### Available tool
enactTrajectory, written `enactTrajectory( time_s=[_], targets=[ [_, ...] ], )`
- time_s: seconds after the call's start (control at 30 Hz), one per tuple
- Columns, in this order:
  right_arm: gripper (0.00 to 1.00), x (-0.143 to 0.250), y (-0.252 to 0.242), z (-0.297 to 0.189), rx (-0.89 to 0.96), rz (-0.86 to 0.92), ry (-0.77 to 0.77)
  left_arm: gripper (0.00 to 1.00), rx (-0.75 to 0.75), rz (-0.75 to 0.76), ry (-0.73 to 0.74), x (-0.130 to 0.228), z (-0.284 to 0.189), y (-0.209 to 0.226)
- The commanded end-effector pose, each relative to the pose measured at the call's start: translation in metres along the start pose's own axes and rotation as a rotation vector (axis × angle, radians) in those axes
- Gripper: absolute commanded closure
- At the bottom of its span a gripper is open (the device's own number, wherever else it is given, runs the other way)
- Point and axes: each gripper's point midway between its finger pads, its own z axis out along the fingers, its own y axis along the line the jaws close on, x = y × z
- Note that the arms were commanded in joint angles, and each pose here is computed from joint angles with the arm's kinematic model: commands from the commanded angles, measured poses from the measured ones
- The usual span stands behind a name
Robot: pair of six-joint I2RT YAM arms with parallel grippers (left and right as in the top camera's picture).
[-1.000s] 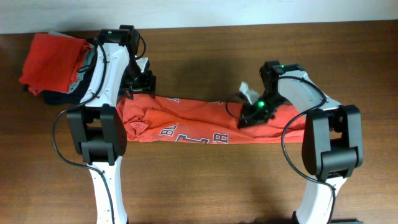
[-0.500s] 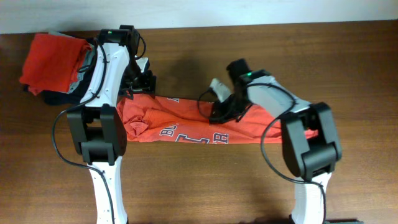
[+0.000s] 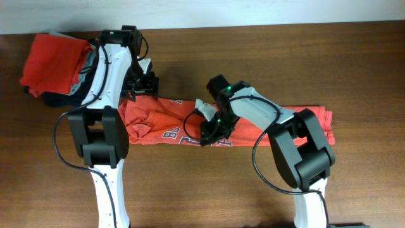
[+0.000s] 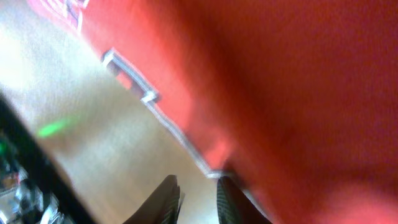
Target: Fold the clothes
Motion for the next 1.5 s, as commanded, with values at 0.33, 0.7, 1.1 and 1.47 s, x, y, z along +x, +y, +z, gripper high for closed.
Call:
enactTrajectory(
  time_s=[0.33,0.7,1.1,1.47],
  targets=[
    [0.77,-0.008,-0.02,-0.089,0.048,0.074,-0.053,0.28,0.013,0.077,0.025,0.008,-0.002,0.001],
    [0.6,0.02,-0.119,-0.144,0.199,0.297,-0.113,0.39,0.185,0.518,-0.012,0.009,-0.005,-0.028],
    [0.51,0.043,-0.172,-0.173,0.269,0.419,-0.162,0.21,0.284,0.945,-0.05,0.021,-0.008,-0.042],
    [0.38,0.045,-0.182,-0.179,0.279,0.436,-0.183,0.27,0.286,0.97,0.055,0.04,0.032,-0.03]
  ],
)
